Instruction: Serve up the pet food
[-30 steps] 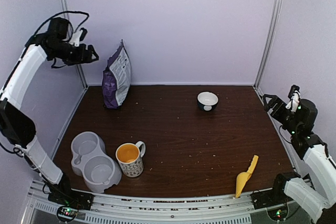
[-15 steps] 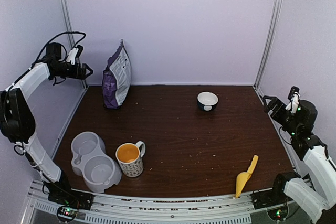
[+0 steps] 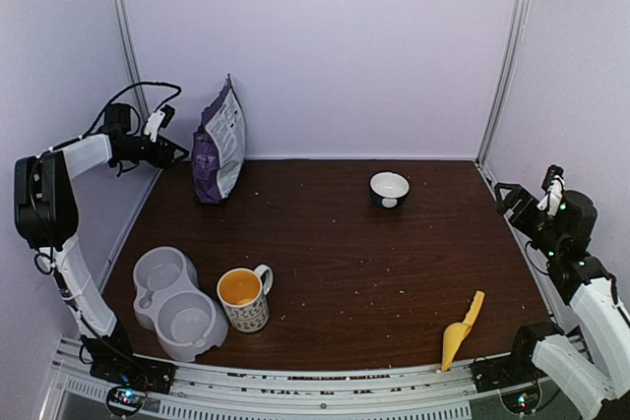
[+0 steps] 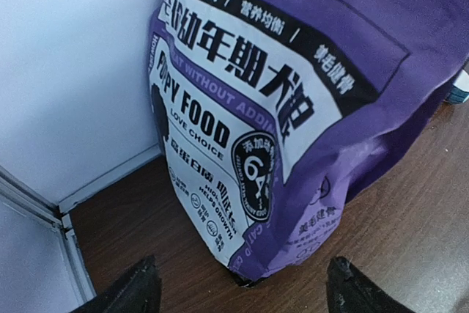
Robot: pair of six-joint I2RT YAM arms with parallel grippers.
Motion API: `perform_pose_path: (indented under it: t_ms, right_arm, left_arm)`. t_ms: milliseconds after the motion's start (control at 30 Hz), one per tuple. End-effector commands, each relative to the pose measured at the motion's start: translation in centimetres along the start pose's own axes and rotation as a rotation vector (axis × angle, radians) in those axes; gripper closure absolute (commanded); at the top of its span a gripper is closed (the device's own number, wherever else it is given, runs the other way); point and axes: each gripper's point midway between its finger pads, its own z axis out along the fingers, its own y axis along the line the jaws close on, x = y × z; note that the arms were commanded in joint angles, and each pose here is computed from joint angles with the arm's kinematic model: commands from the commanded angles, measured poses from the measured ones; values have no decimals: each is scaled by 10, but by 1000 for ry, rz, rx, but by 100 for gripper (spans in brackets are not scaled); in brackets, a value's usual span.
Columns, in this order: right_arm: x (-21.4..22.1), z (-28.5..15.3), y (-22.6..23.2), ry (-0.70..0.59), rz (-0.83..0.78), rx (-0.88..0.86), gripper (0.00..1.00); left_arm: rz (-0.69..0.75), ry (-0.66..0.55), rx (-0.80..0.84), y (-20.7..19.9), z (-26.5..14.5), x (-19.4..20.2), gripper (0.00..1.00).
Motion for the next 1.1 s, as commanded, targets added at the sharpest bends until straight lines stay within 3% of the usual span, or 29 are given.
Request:
perform_pose_path:
  t_ms: [0,233,333,533,567,600,867,1067]
  right_arm:
    - [-13,-7,3,-35,-20,15,0]
    - [-12,-7,4,-31,-17,10,0]
    - [-14,-9,7,-24,-29,8,0]
    - [-18,-15,5,-46,-40,24,0]
    - [-18,-15,5,-49,-38,22,0]
    - [-17,-15,5,-49,-34,19,0]
    - [-17,-5,35,8,-59,-126,0]
    - [-13,1,60,23,-74,-180,0]
  left_arm:
    - [53,-104,38,-1,8,-27,22]
    - [61,-72,105,-23,42,-24,23]
    - [62,-49,115,-24,54,-22,30]
    - [62,-45,140,-31,61,-22,64]
    - [62,-42,146,-33,62,-24,76]
    - [59,-29,143,-34,64,-24,98]
    - [33,-2,236,-63,76,-25,100]
    - [-19,-51,437,-101,73,-47,100]
